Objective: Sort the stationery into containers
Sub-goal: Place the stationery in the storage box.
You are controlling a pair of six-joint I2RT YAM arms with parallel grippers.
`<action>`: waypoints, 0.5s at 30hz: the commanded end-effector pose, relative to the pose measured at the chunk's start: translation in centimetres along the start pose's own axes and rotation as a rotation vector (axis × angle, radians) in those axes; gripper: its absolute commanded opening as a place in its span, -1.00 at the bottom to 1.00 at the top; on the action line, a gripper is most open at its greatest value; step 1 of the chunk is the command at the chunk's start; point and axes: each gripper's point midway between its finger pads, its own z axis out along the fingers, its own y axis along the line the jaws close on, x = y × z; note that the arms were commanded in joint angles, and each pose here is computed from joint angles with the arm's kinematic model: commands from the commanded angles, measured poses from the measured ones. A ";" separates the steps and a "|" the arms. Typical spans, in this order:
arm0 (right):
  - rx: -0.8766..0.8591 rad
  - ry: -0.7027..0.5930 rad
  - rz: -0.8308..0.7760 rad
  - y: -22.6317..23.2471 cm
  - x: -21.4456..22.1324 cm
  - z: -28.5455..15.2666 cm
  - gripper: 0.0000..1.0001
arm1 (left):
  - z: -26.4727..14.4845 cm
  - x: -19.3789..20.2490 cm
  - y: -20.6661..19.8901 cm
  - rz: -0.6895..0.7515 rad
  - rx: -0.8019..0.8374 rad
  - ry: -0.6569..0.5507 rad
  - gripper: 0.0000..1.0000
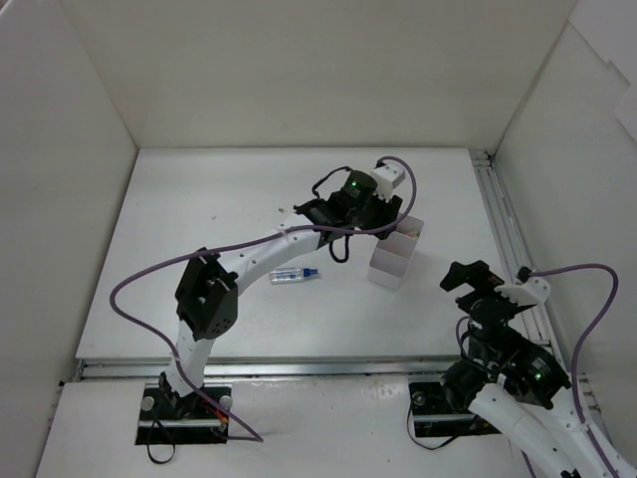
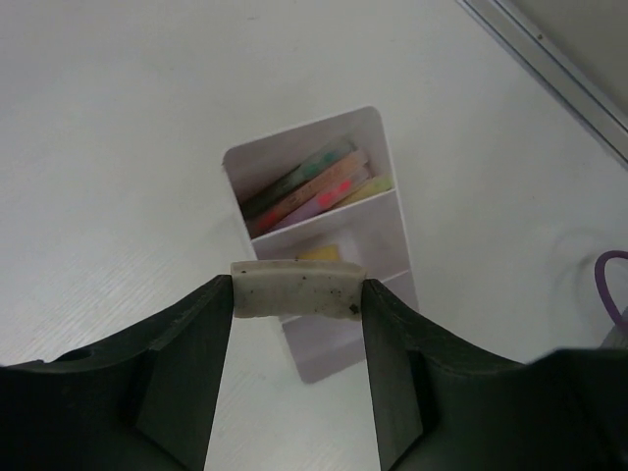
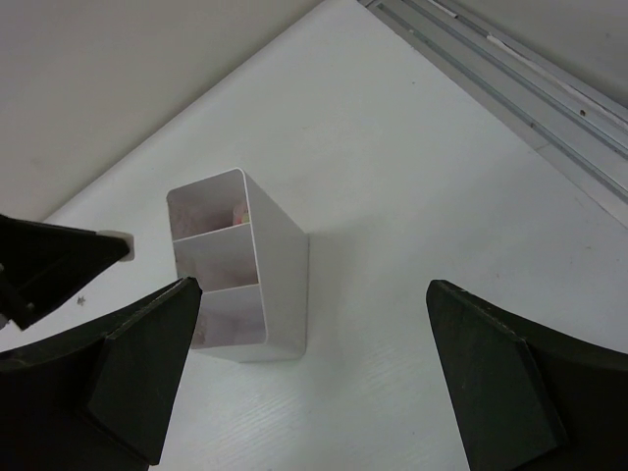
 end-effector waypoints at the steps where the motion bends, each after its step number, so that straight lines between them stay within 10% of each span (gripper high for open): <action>1: 0.054 -0.037 0.031 -1.6 -0.7 -0.2 0.96 | -0.5 -6.8 -3.6 0.041 0.138 -0.187 -0.04; 15: 0.098 -0.072 0.028 -3.6 -1.3 -0.8 0.96 | 2.2 -3.8 -4.1 0.001 0.170 -0.131 -0.02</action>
